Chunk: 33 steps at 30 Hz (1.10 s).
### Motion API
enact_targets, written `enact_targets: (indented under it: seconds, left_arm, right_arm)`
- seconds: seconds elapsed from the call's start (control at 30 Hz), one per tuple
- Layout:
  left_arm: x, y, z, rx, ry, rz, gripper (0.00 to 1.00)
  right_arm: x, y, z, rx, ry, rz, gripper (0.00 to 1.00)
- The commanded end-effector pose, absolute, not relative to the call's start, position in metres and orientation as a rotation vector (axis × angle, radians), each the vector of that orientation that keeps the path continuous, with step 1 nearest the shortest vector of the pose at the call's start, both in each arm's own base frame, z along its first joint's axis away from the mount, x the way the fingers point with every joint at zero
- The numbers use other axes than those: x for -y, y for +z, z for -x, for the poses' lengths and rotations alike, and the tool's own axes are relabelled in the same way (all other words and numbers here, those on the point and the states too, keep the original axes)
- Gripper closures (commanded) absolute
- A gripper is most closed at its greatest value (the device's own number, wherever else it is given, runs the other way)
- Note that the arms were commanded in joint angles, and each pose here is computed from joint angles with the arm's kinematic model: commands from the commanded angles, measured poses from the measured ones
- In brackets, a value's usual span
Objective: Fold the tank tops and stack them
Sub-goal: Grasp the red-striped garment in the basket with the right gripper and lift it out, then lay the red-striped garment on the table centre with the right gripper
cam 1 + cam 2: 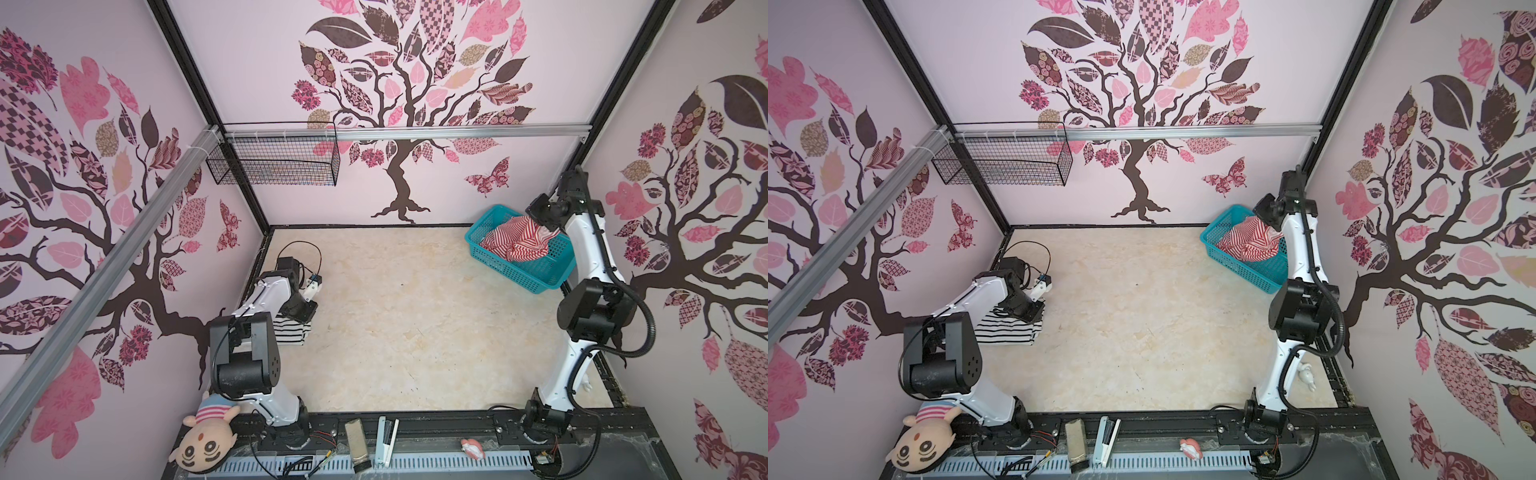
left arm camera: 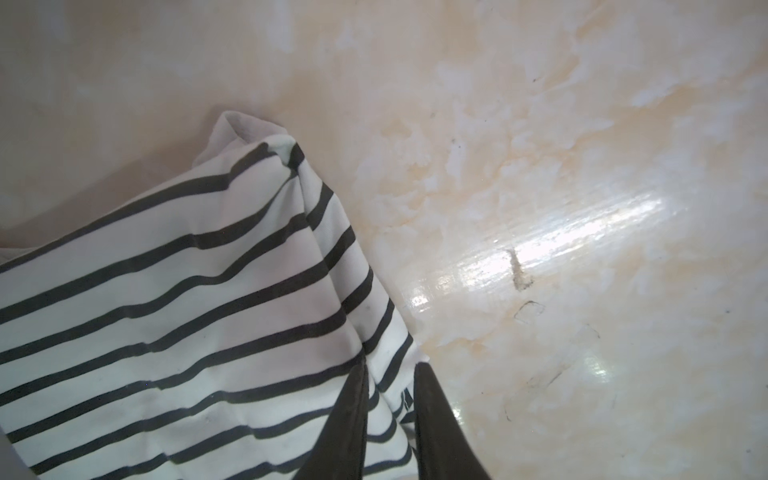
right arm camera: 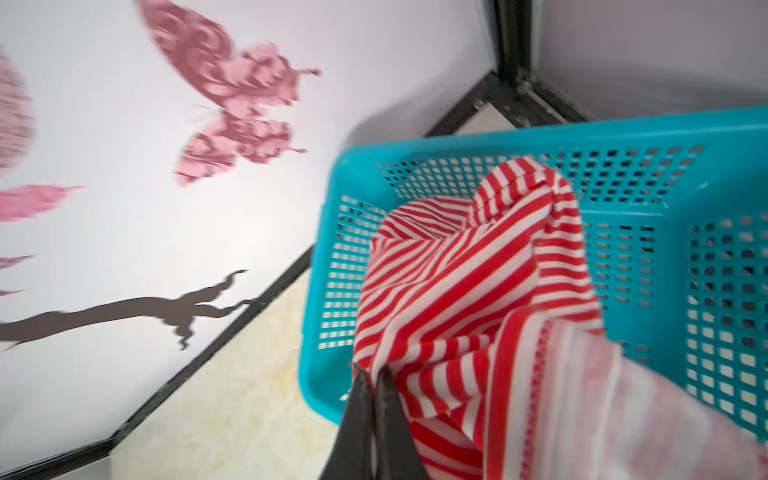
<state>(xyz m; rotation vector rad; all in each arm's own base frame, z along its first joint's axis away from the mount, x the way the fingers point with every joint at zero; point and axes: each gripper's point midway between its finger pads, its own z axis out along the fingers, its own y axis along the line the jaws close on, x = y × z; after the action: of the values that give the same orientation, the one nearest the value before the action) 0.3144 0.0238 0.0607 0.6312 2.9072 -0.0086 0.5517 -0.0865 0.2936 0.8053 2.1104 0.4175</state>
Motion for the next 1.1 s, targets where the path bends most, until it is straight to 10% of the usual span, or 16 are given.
enact_targets:
  seconds: [0.0,0.5,0.83,1.07]
  left_arm:
    - [-0.018,0.067,-0.31,-2.893,-0.062,-0.601,0.76]
    - [0.001,0.076,-0.314,-2.858,-0.211,-0.54,0.76]
    - [0.004,0.082,-0.312,-2.838,-0.232,-0.504,0.75]
    - [0.002,0.086,-0.312,-2.82,-0.203,-0.484,0.74]
  right_arm:
    - [0.058,0.387,-0.532,-1.955,0.594,-0.682,1.0]
    - [-0.131,0.587,-0.389,-1.65,1.039,-0.184,1.0]
    - [-0.281,0.538,-0.381,-1.796,1.248,0.02,1.0]
    - [-0.287,0.442,-0.371,-1.966,1.169,-0.033,1.0]
